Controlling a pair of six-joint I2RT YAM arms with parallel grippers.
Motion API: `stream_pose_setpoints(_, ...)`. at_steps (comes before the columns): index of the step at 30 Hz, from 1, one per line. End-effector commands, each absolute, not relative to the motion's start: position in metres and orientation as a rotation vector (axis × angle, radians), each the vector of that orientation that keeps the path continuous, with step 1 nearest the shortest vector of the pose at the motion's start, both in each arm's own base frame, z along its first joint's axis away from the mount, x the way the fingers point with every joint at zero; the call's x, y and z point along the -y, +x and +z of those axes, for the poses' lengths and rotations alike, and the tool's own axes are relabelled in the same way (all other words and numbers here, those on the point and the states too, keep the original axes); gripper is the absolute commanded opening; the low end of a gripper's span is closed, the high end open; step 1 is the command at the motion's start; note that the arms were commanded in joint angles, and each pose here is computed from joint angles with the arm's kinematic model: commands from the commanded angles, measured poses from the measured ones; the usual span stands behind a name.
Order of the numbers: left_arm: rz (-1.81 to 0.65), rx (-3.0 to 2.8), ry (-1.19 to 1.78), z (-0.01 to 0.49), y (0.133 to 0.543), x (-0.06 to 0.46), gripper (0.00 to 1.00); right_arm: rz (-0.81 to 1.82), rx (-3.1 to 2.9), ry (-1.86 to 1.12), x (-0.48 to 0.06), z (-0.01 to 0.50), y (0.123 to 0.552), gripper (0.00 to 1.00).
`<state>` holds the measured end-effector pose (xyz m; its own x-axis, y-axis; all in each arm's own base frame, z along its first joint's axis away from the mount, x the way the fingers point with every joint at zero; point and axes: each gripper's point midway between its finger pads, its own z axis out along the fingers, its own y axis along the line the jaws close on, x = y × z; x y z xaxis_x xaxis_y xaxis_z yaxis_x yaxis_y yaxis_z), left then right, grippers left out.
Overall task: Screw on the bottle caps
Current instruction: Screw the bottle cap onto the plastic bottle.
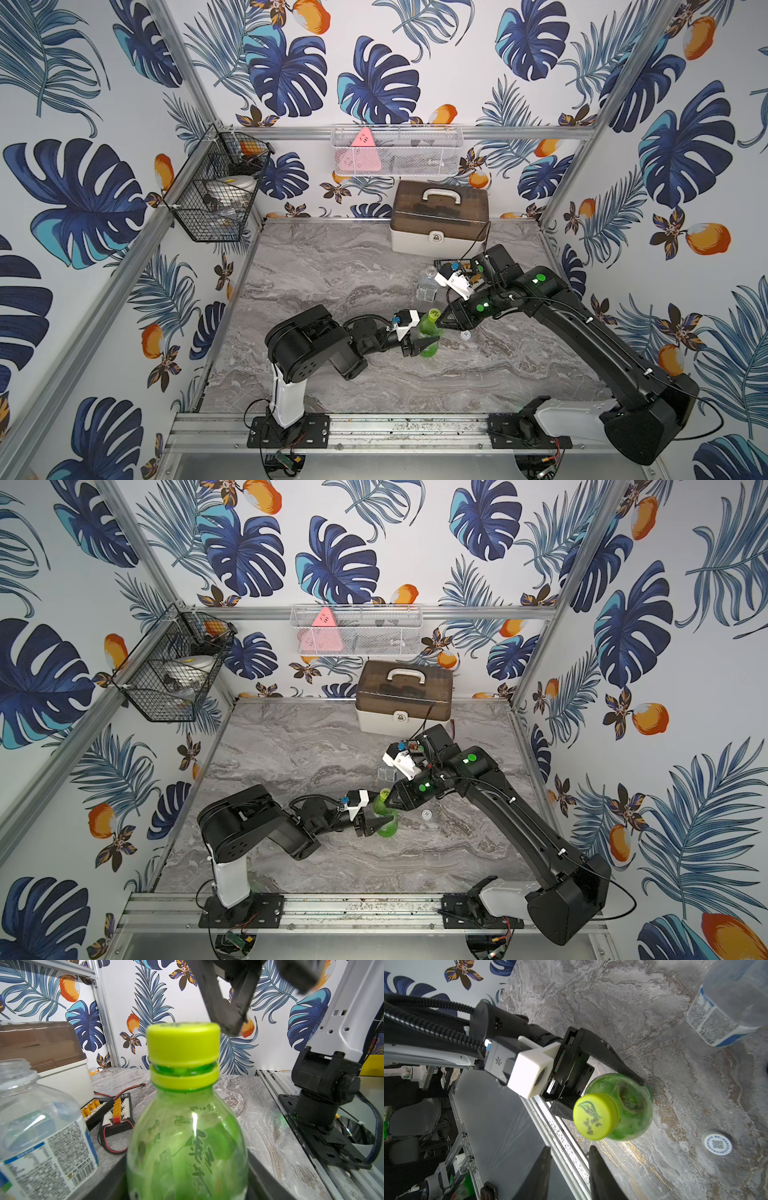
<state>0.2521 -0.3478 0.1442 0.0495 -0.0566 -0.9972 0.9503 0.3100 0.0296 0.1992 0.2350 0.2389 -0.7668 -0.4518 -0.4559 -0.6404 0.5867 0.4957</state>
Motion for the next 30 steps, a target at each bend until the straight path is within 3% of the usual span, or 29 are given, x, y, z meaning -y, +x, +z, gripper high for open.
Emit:
stream_pose_setpoints(1, -0.946, -1.36, 0.96, 0.12, 0.256, 0.344, 0.68, 0.939, -2.458, -0.87, -0.242, 0.253, 0.216, 0.36)
stream_pose_setpoints(10, -0.945, -1.356, 0.959, 0.122, 0.256, 0.344, 0.68, 0.952, -2.419, -0.883, -0.26, 0.249, 0.244, 0.34)
stream_pose_setpoints(30, -0.933, -1.368, 0.939, 0.122, 0.259, 0.342, 0.67, 0.989, -2.487, -0.903, -0.245, 0.24, 0.211, 0.27)
